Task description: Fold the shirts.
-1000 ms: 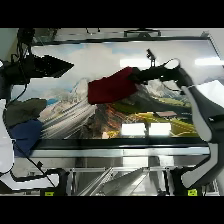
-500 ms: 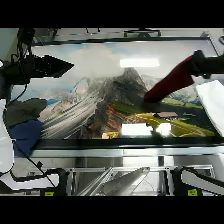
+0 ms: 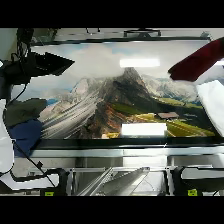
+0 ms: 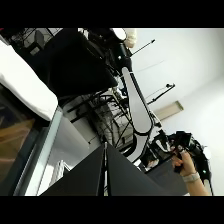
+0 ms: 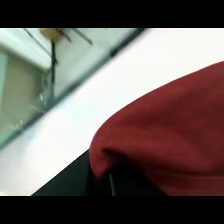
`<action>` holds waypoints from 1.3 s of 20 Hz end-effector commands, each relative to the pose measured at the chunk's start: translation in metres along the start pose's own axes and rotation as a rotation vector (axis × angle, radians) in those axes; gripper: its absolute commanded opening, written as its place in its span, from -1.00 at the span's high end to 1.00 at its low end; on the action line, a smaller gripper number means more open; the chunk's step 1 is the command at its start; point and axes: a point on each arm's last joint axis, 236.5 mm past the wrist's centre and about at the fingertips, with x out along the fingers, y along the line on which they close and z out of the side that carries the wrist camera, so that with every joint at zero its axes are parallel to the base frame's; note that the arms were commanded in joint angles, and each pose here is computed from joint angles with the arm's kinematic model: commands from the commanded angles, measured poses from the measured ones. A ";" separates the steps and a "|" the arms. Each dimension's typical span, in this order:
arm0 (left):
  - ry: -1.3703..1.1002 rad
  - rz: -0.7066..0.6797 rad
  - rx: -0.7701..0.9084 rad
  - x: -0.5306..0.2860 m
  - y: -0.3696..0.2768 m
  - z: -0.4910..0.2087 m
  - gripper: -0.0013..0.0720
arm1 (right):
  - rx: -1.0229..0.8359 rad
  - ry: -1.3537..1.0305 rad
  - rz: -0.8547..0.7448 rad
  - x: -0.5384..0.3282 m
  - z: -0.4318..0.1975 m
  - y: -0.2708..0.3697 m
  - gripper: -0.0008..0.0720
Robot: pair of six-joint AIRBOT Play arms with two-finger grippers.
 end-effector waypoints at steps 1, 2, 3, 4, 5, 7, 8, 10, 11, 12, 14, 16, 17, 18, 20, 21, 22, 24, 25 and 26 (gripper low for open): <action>-0.024 0.015 0.001 0.000 0.003 0.006 0.94 | -0.025 -0.075 0.019 -0.022 0.061 -0.003 0.92; -0.024 0.015 0.001 0.000 0.003 0.006 0.94 | -0.023 -0.070 -0.026 -0.036 0.066 -0.013 0.91; -0.024 0.015 0.001 0.000 0.003 0.006 0.94 | -0.002 -0.046 -0.081 -0.049 0.063 -0.030 0.91; -0.023 0.015 0.001 0.000 0.003 0.005 0.94 | 0.067 0.002 -0.155 -0.063 0.052 -0.054 0.92; -0.023 0.016 0.001 0.000 0.003 0.005 0.94 | 0.147 0.078 -0.236 -0.078 0.031 -0.080 0.92; -0.009 0.037 -0.002 0.000 0.008 0.002 0.94 | 0.271 0.245 -0.397 -0.110 -0.024 -0.128 0.92; 0.001 0.052 -0.005 -0.001 0.012 0.000 0.94 | 0.322 0.259 -0.496 -0.130 -0.041 -0.148 0.92; 0.015 0.073 -0.008 -0.001 0.017 -0.004 0.94 | 0.372 0.192 -0.691 -0.175 -0.058 -0.178 0.91; 0.020 0.079 -0.008 -0.001 0.019 -0.005 0.94 | 0.387 0.188 -0.763 -0.192 -0.071 -0.190 0.91; 0.020 0.078 -0.010 0.000 0.019 -0.005 0.94 | 0.411 0.214 -0.814 -0.205 -0.090 -0.202 0.91; 0.019 0.078 -0.010 0.000 0.020 -0.005 0.94 | 0.474 0.278 -0.855 -0.214 -0.129 -0.220 0.91; 0.020 0.078 -0.010 0.000 0.020 -0.005 0.94 | 0.507 0.354 -0.918 -0.223 -0.163 -0.239 0.91; 0.020 0.078 -0.010 0.000 0.020 -0.005 0.94 | 0.510 0.384 -0.957 -0.230 -0.175 -0.247 0.91; 0.020 0.078 -0.011 0.000 0.020 -0.005 0.94 | 0.509 0.406 -1.004 -0.240 -0.184 -0.255 0.91; 0.020 0.079 -0.010 0.000 0.020 -0.005 0.94 | 0.488 0.433 -1.078 -0.255 -0.191 -0.266 0.91; 0.021 0.078 -0.010 0.000 0.020 -0.005 0.94 | 0.490 0.441 -1.095 -0.259 -0.193 -0.268 0.81; 0.020 0.079 -0.010 0.000 0.020 -0.005 0.94 | 0.498 0.456 -1.098 -0.260 -0.196 -0.267 0.32; 0.021 0.079 -0.010 0.000 0.020 -0.005 0.94 | 0.517 0.491 -1.098 -0.263 -0.203 -0.262 -0.93; 0.021 0.079 -0.010 0.000 0.020 -0.005 0.94 | 0.527 0.519 -1.106 -0.268 -0.208 -0.258 -0.93; 0.021 0.079 -0.011 0.000 0.020 -0.005 0.94 | 0.537 0.550 -1.118 -0.273 -0.212 -0.254 -0.93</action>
